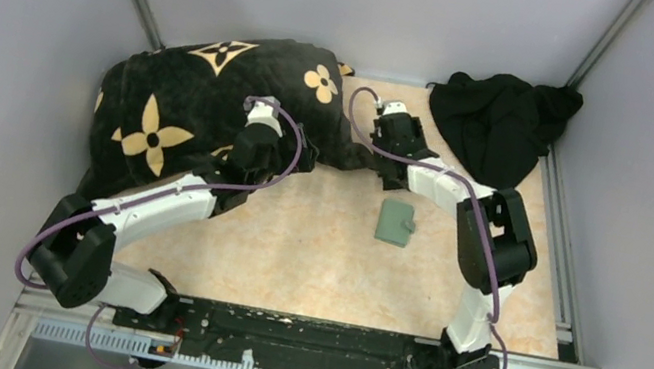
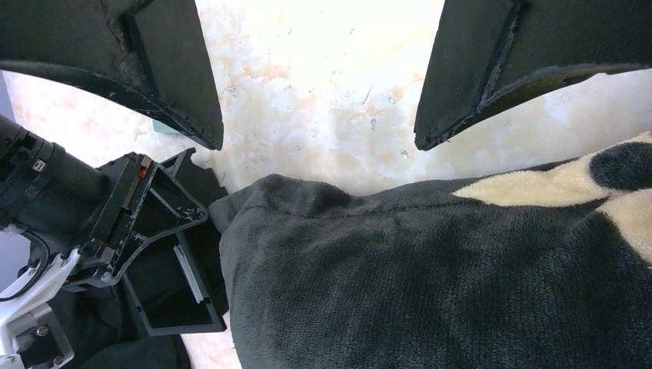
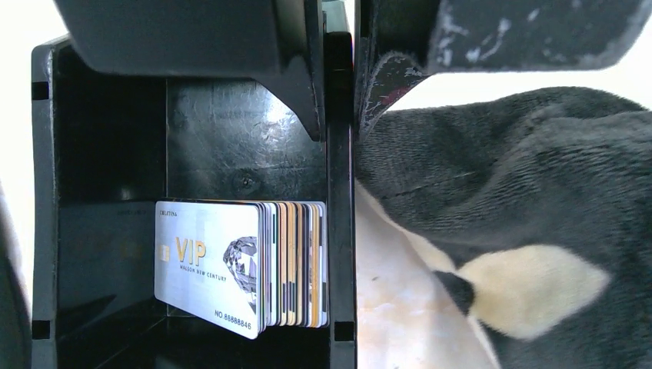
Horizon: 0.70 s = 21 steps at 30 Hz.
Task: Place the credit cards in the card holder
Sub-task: Adjust the storage box at the center of the board.
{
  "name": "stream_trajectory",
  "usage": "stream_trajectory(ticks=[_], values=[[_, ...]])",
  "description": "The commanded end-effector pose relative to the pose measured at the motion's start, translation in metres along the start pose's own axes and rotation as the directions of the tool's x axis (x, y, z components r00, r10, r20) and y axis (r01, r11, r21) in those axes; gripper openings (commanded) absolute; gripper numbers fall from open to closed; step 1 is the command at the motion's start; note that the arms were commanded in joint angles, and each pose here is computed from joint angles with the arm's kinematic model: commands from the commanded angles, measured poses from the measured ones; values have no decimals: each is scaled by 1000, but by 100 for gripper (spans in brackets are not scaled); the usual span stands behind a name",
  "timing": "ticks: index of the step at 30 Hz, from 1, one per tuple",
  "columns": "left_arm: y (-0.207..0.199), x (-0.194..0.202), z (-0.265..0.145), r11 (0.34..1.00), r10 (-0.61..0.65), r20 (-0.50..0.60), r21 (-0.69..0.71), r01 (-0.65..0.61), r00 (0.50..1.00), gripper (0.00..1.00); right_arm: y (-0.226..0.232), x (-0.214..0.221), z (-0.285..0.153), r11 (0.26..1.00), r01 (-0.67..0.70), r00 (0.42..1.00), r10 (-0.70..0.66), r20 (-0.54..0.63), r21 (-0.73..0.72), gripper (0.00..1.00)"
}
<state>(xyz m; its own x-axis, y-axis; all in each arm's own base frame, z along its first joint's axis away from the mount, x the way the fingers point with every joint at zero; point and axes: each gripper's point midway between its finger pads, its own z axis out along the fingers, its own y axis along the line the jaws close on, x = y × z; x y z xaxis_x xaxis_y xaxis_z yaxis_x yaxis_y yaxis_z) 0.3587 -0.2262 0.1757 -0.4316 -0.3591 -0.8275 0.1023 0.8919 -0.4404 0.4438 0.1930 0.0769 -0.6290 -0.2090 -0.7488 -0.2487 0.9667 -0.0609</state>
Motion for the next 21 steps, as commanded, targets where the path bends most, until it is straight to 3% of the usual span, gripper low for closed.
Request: stream_trajectory(ticks=[1,9,17,21], values=[[-3,3,-1,1000,-13,0,21,13,1000,99,11,-28,-21,999,4,997,-1,76,-34,7],[-4,10,-2,999,-5,-25,38,6,1000,99,7,-43,-41,1000,-6,993,9,115,-30,41],[-8,17,-2,998,-11,-50,66,14,999,99,2,-72,-77,1000,-12,982,18,188,-29,46],[-13,23,4,996,-13,-69,87,19,998,99,-6,-78,-66,1000,-9,984,7,176,10,47]])
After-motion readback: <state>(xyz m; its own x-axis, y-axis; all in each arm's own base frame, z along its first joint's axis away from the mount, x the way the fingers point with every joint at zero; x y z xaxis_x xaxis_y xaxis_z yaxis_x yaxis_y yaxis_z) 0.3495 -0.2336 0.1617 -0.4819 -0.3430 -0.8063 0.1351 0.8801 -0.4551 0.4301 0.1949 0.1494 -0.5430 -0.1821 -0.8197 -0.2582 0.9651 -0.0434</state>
